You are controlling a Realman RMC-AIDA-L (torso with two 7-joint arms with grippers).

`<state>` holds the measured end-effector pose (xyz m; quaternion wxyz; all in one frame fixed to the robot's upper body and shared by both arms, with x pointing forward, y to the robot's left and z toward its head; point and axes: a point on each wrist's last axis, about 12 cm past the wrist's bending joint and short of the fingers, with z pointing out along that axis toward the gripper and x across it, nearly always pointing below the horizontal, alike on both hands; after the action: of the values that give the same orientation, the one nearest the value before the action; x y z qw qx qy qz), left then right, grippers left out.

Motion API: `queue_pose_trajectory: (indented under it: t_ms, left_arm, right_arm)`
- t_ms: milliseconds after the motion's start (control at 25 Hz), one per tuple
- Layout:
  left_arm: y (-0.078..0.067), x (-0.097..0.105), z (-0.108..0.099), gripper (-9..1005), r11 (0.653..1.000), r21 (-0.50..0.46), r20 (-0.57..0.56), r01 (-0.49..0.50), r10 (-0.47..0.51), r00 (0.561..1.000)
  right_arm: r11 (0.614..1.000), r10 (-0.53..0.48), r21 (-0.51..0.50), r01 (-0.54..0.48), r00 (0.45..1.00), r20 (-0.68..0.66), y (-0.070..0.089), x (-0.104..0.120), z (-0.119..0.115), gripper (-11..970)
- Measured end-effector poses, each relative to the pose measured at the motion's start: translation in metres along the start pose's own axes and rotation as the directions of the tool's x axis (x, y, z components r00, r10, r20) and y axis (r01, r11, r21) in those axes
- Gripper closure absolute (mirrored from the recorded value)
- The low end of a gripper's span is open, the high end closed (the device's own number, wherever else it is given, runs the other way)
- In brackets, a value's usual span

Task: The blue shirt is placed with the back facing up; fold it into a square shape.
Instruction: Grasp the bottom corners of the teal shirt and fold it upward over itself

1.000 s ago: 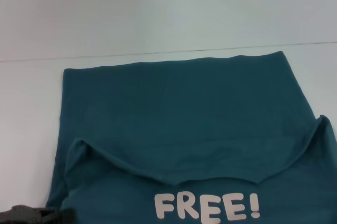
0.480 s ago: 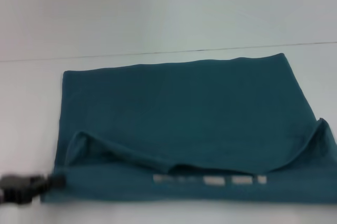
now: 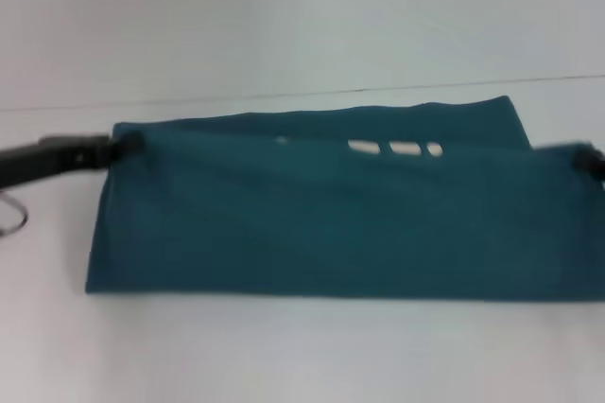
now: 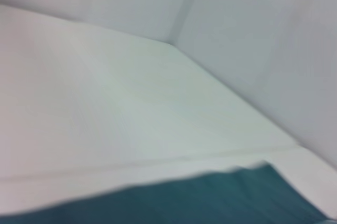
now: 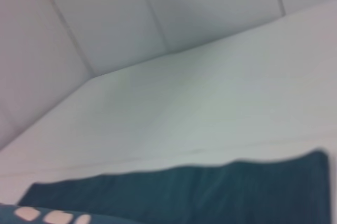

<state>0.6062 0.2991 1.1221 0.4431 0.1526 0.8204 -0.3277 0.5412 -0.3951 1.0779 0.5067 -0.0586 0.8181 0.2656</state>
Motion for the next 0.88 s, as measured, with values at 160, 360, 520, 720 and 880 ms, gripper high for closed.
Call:
queue_pose_trajectory:
  t_ms: [160, 360, 520, 720, 880]
  left_arm:
    - [0.01, -0.009, 0.024, 968, 0.99, -0.143, 0.028, -0.016, 0.02, 0.999]
    - [0.014, -0.009, 0.048, 968, 0.959, -0.279, 0.03, -0.053, 0.063, 0.998]
    - [0.014, -0.01, 0.055, 968, 0.943, -0.328, 0.054, -0.063, 0.085, 0.995]
    - [0.015, -0.016, 0.054, 968, 0.937, -0.344, 0.085, -0.066, 0.101, 0.991]
    - [0.016, -0.029, 0.049, 968, 0.929, -0.361, 0.115, -0.078, 0.127, 0.985]
  right_arm:
    - [0.997, -0.052, 0.064, 0.052, 0.999, 0.002, 0.006, -0.012, 0.044, 922]
    - [0.981, -0.148, 0.126, 0.149, 0.989, -0.022, 0.022, -0.02, 0.09, 920]
    - [0.96, -0.223, 0.164, 0.226, 0.974, -0.037, 0.035, -0.025, 0.113, 921]
    - [0.949, -0.257, 0.184, 0.254, 0.966, -0.01, 0.04, -0.033, 0.122, 921]
    - [0.957, -0.238, 0.182, 0.228, 0.97, 0.037, 0.037, -0.041, 0.118, 922]
